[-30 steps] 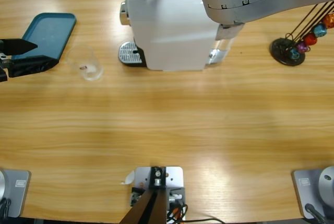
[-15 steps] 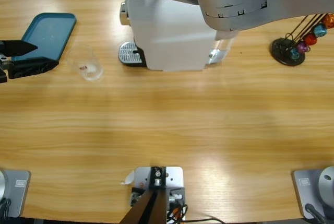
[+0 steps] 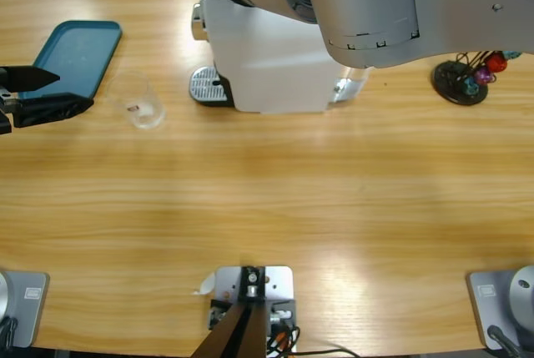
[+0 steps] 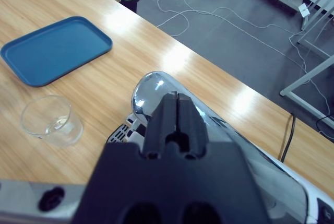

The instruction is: Pour coffee

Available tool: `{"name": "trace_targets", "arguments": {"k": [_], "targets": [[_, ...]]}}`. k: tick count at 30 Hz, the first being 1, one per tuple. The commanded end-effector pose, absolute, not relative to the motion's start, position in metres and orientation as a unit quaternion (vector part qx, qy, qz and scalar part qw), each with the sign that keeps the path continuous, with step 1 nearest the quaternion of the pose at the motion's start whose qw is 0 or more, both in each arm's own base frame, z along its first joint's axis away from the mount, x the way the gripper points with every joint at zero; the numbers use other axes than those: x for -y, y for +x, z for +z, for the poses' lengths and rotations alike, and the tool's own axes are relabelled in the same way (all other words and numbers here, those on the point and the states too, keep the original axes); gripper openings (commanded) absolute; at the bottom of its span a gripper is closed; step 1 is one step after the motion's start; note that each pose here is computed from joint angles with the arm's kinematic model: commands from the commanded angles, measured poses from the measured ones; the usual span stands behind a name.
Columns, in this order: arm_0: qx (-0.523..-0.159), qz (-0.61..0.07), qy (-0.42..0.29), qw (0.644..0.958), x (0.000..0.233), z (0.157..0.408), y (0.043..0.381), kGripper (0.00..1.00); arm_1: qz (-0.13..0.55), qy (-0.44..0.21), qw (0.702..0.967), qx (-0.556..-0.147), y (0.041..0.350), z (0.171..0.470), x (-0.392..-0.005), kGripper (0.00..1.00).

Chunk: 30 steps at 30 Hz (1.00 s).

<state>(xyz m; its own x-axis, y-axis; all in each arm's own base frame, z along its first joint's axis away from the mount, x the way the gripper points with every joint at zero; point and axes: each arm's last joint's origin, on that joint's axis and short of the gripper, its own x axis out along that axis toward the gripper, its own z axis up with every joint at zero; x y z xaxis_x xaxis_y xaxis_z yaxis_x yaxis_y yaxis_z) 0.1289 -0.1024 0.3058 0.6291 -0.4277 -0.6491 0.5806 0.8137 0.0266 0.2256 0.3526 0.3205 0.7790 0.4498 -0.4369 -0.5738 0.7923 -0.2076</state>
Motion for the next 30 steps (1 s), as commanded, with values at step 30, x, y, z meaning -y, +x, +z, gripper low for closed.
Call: {"name": "trace_targets", "arguments": {"k": [30], "targets": [[-0.355, -0.298, 0.135, 0.876, 0.104, 0.293, 0.123, 0.697, 0.256, -0.209, 0.902, -0.278, 0.271, 0.242, -0.335, 0.0]]}}
